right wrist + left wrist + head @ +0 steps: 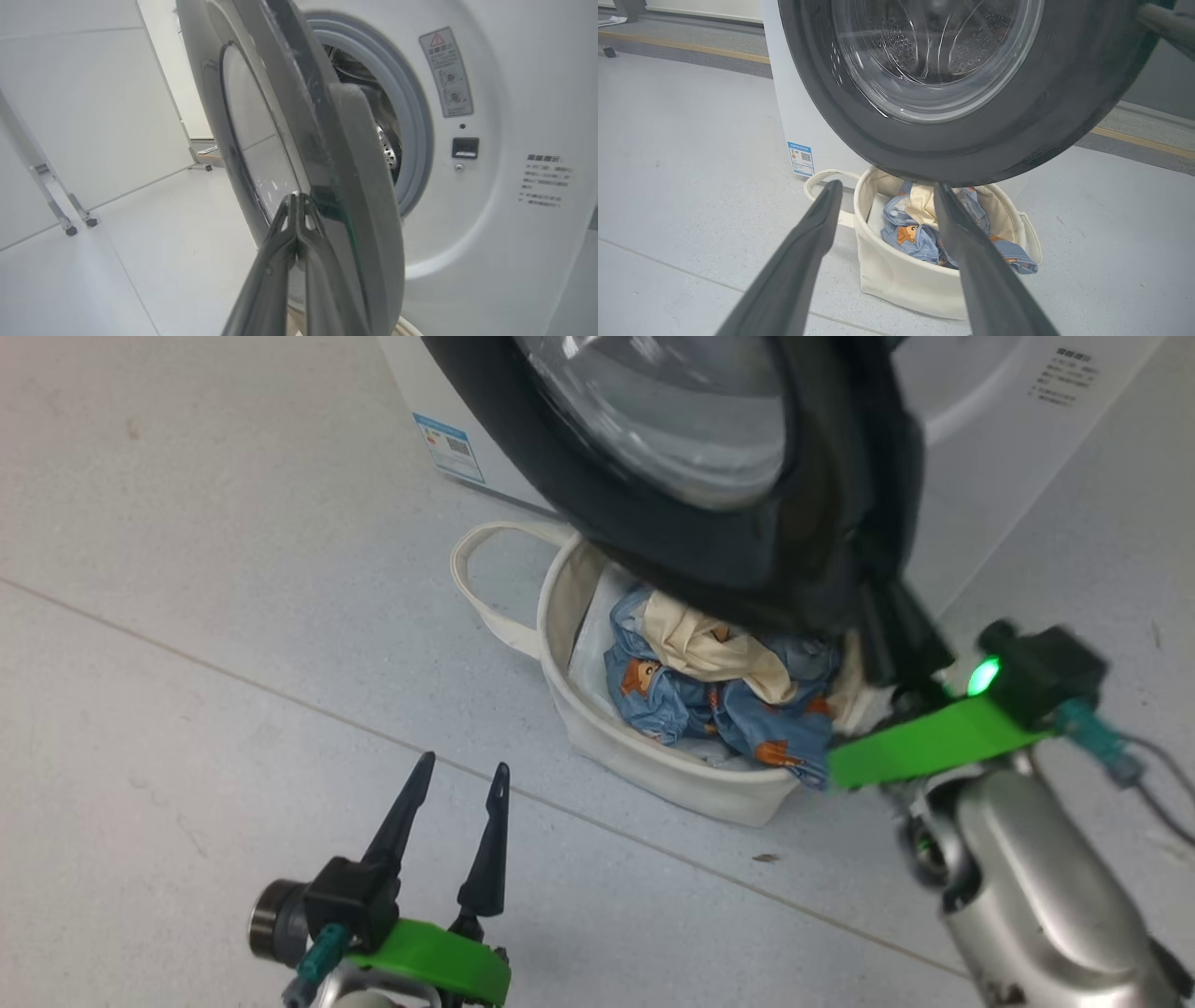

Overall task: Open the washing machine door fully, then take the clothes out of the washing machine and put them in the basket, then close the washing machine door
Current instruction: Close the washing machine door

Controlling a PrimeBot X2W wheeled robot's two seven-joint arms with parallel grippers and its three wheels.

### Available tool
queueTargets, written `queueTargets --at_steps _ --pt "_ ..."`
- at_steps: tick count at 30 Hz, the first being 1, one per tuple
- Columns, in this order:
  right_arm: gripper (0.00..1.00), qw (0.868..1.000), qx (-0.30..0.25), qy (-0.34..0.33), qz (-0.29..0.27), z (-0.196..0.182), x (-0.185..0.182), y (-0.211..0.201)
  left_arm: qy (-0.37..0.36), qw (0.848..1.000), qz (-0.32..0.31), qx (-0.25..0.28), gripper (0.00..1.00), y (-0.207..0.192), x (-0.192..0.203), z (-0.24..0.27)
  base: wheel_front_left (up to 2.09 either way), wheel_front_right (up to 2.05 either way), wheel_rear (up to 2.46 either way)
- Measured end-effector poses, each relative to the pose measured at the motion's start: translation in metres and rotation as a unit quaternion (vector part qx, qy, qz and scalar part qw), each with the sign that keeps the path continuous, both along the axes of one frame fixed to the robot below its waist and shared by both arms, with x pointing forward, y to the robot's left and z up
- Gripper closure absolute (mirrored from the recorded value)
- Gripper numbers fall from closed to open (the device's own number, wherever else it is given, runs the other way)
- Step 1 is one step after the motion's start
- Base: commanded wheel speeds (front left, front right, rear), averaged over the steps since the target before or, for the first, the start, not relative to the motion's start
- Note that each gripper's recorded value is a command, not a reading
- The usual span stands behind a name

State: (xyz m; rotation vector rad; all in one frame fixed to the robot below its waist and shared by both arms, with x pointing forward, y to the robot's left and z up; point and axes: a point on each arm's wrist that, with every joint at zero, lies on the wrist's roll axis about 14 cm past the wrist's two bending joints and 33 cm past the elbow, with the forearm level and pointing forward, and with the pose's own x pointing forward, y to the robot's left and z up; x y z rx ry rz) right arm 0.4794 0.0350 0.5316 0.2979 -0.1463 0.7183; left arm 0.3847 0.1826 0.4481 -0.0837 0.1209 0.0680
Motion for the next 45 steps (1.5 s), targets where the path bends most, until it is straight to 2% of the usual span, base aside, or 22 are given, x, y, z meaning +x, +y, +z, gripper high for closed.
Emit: queueTargets --at_steps 7,14,21,26,28,34,39,45 --pt "1.0 0.995 0.032 -0.009 -0.09 0.013 0.05 -0.049 0.006 1.0 -0.012 0.0 0.0 -0.009 0.011 -0.007 0.0 0.0 0.0" --pt "1.0 0.991 0.014 0.0 -0.134 -0.003 0.087 -0.078 0.013 1.0 -0.018 -0.001 0.0 -0.015 0.021 -0.014 0.0 0.0 0.0" --pt "1.0 0.991 0.018 -0.014 -0.129 0.004 0.101 -0.075 0.016 1.0 -0.019 -0.002 0.0 -0.017 0.026 -0.017 0.0 0.0 0.0" --pt "1.0 0.985 0.09 -0.081 -0.122 0.063 0.09 -0.072 0.014 1.0 -0.014 -0.001 0.0 -0.014 0.024 -0.015 0.0 0.0 0.0" --pt "1.0 0.984 0.105 -0.094 -0.11 0.075 0.079 -0.066 0.014 1.0 -0.013 -0.001 0.0 -0.014 0.023 -0.014 0.0 0.0 0.0" --pt "1.0 0.993 0.078 -0.052 -0.079 0.043 0.063 -0.045 0.008 1.0 -0.016 -0.003 0.0 -0.014 0.022 -0.01 0.0 0.0 0.0" --pt "1.0 0.995 0.051 -0.011 -0.083 0.011 0.074 -0.042 0.012 1.0 -0.014 -0.003 0.0 -0.013 0.021 -0.013 0.0 0.0 0.0" --pt "1.0 0.995 0.045 -0.006 -0.091 0.007 0.1 -0.044 0.023 1.0 -0.006 -0.001 0.0 -0.008 0.02 -0.02 0.0 0.0 0.0"
